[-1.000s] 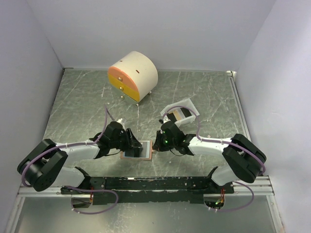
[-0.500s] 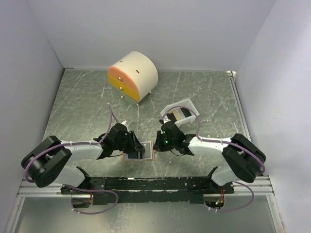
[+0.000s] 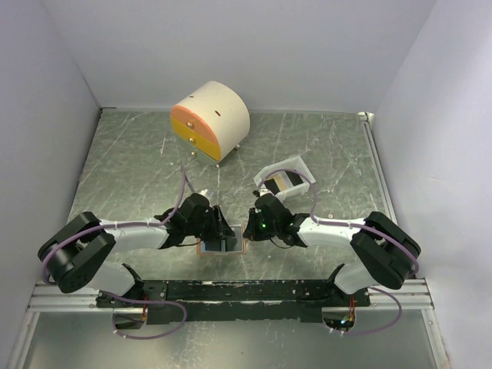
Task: Put the credit cards into the card holder
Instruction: Insert the credit card into the card holder, then close the card holder at the center of the board.
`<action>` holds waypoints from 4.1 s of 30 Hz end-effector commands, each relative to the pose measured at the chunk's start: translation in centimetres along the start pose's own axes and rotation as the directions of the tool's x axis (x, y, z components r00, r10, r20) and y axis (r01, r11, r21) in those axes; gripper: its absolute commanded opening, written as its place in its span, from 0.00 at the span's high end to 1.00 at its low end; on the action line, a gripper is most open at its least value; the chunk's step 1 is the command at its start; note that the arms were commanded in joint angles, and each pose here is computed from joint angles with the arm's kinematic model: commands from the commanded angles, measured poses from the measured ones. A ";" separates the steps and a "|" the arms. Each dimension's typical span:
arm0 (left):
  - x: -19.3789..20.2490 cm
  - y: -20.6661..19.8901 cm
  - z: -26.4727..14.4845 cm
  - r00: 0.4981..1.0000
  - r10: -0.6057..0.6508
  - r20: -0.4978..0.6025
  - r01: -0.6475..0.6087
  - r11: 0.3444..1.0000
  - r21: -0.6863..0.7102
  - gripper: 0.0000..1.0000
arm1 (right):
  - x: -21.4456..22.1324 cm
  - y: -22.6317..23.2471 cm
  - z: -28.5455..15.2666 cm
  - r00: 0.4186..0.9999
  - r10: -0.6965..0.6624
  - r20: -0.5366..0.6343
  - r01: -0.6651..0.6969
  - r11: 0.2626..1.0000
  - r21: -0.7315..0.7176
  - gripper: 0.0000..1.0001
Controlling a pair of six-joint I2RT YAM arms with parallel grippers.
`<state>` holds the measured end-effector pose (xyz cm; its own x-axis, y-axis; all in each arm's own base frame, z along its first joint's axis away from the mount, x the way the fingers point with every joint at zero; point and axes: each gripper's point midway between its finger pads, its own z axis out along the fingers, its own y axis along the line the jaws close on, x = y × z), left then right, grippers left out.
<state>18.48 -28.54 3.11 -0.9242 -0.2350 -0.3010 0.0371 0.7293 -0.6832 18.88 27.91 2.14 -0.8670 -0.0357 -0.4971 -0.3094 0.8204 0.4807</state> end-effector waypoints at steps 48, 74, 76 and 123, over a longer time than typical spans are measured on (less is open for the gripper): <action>-3.3 6.8 -5.1 0.990 -0.115 0.082 0.122 0.988 -0.095 0.28 | -0.4 0.2 -0.2 0.999 -0.031 0.033 0.031 1.000 0.005 1.00; -3.9 -2.9 -7.4 0.992 -0.126 0.027 0.109 0.934 0.339 0.29 | -0.3 0.3 0.2 0.999 -0.025 0.028 0.025 1.000 -0.004 1.00; -3.8 -2.9 -7.3 0.992 -0.122 0.022 0.108 0.939 0.326 0.29 | -0.3 0.2 0.1 0.999 -0.027 0.028 0.027 1.000 0.000 1.00; -3.0 -2.3 -3.5 0.999 0.045 -0.003 -0.044 0.983 0.180 0.35 | -3.4 2.3 -3.9 0.991 -0.026 0.131 0.038 0.996 -0.084 0.76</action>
<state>19.13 -27.25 7.65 -0.9378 -0.2125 -0.2745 0.1080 0.5731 -0.8123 19.66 27.43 6.92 -0.8036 -0.0078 -0.5951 -0.3689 0.7912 0.4877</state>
